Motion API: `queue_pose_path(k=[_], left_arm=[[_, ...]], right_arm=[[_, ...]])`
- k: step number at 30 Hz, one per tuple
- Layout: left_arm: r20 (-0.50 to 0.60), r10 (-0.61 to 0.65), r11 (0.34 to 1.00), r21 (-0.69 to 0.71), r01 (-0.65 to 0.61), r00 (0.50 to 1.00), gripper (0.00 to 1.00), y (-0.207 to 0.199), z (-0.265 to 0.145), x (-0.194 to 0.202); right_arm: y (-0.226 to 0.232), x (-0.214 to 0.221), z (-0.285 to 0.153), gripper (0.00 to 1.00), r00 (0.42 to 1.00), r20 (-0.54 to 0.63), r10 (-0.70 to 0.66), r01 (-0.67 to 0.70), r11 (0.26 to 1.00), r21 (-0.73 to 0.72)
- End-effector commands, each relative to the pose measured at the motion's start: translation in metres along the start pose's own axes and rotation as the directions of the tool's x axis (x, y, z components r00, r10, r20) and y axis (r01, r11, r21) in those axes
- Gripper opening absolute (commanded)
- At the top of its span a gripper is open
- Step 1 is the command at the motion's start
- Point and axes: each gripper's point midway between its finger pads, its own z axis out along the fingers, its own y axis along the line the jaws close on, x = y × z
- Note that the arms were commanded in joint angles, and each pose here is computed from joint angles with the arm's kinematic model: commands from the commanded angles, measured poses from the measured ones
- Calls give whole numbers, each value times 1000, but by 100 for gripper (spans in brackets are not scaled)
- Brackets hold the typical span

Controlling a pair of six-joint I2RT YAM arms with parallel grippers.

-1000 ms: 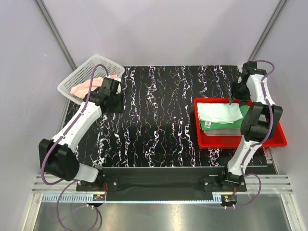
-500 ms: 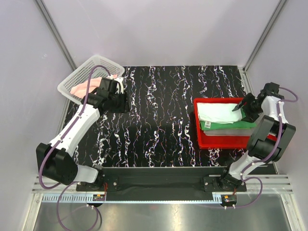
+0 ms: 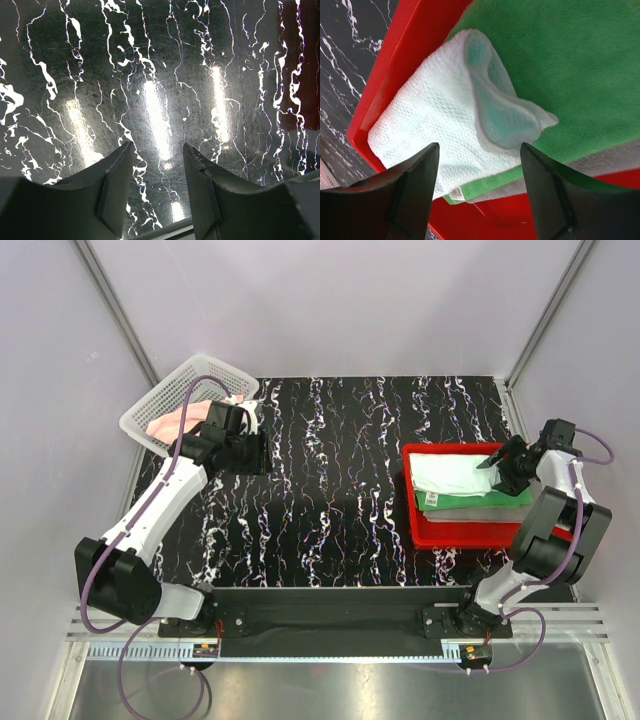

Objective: Fold and stack the towels
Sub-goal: Neatly place the folded towel into the bin

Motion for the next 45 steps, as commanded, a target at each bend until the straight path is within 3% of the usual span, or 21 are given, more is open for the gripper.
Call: queue_pose_path(k=[1,3,6,8,10,12,14,17,24,45], left_arm=[[71,17,999,37,-19,997,49,-8,-11,-15],[72,17,999,34,-19,997,49,-7,-12,-15],[79,17,999,27,-19,997,49,-6,-13,-16],[78,16,999,29,-18,997,49,-7,-14,-17],[79,13,999,31,-15,997,50,-7,-14,-18],[77,11,999,37,-14,997,50,-8,-13,-18],[71,10,999,39,-13,997,50,-8,-11,-16],[67,7,999,46,-10,998,50,-9,-9,-15],[69,12,999,52,-16,998,50,-10,-11,-13],[66,9,998,60,-13,998,50,-11,-9,-13]], right_arm=[[10,-38,-39,72,984,166,-64,55,997,61],[4,-42,-44,70,981,178,-82,63,992,109],[2,-43,-46,58,981,167,-101,80,988,130],[4,-39,-44,47,983,155,-101,85,990,110],[13,-30,-42,42,988,123,-98,93,995,46],[11,-23,-43,43,990,107,-92,87,995,48],[3,-15,-40,54,992,111,-58,51,997,65],[5,-3,-34,62,992,123,-5,4,1000,6],[-2,24,-15,62,994,79,78,-75,996,-37],[11,21,-8,61,978,124,170,-151,978,-146]])
